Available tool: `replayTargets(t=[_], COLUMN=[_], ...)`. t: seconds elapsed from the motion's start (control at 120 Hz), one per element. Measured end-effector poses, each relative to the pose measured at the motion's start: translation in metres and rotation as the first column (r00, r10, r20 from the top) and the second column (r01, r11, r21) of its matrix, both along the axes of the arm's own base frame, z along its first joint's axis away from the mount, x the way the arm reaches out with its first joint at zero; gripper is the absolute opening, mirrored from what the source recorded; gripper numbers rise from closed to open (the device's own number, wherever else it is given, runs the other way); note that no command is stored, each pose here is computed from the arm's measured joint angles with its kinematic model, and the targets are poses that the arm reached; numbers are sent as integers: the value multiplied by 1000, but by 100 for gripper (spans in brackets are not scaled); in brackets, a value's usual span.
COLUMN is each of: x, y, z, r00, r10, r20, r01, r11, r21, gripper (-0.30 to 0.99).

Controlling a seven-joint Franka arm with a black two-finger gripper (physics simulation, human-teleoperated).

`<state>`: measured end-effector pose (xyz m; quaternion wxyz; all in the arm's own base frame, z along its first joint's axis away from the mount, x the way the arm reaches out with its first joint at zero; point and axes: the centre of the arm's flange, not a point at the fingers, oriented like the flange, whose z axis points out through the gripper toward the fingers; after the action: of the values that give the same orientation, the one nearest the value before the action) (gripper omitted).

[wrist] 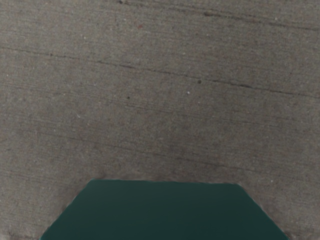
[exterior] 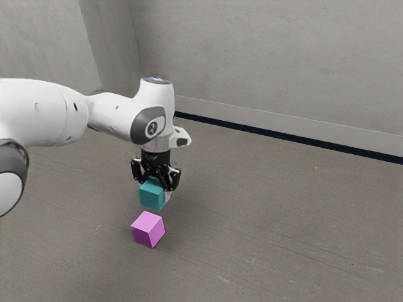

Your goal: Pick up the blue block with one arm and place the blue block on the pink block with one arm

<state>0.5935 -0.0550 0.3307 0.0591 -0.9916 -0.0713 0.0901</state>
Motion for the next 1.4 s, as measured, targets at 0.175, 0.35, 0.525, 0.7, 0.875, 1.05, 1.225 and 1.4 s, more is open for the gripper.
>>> replayTargets(t=[0.175, 0.35, 0.525, 0.7, 0.875, 1.05, 1.225, 1.4], x=[-23, -38, -45, -44, -13, 4, -8, -20], y=[-3, -1, -1, -7, -14, -28, -30, -2], z=[3, 2, -4, -3, 65, 211, 331, 342], r00=[1000, 1000, 1000, 1000, 992, 934, 909, 947], r10=[-1, 3, 5, -11, -33, -101, -135, -96], r20=[-3, -14, -27, -24, 119, 344, 394, 307], r01=[1, -4, -5, 10, 37, 124, 135, 78], r11=[1000, 1000, 1000, 1000, 999, 991, 990, 994], r21=[-5, -9, -13, -8, -30, -45, 27, 71], gripper=[40, 41, 43, 56, 63, 67, 68, 69])
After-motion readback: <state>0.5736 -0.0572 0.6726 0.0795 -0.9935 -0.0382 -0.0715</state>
